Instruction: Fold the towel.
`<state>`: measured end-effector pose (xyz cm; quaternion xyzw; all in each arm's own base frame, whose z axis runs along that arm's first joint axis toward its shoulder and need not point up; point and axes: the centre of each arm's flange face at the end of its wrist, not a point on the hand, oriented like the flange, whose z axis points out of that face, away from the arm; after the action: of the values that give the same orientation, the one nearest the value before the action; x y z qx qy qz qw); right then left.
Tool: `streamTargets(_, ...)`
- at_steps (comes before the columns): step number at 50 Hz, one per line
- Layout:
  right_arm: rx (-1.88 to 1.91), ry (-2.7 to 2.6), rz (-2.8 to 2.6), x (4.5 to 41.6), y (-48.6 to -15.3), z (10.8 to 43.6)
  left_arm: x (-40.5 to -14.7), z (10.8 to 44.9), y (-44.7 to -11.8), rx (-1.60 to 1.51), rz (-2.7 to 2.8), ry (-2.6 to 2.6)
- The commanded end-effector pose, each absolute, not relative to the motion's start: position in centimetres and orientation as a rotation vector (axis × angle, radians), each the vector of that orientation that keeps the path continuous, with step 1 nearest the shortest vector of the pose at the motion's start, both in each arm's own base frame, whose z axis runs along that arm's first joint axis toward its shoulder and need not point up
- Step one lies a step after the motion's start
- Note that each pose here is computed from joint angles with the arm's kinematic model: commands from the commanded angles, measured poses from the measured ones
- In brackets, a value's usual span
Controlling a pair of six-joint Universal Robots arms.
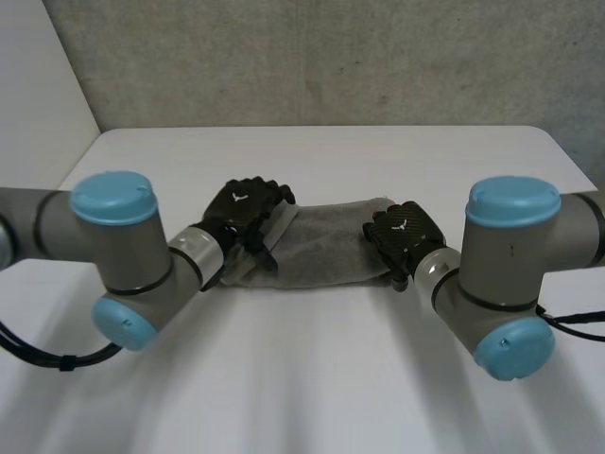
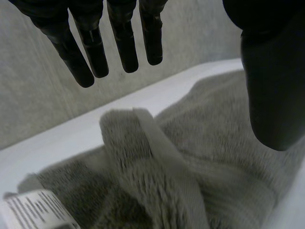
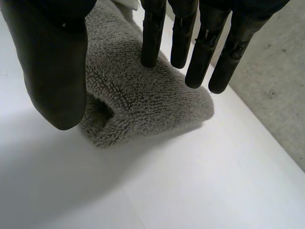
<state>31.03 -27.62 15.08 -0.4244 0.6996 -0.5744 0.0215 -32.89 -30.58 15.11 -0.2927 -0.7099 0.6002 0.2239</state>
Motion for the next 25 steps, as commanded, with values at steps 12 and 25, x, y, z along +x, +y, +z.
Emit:
streamTargets(12, -1.261, 2.151, -1.810, 31.3, -28.0, 11.4, -32.3, 12.1, -35.7, -0.725, 1.840, -2.107)
streamTargets(25, -1.245, 2.197, -1.834, 31.0, -28.4, 11.0, -29.3, 11.6, -37.4, -0.588, 1.917, -2.260)
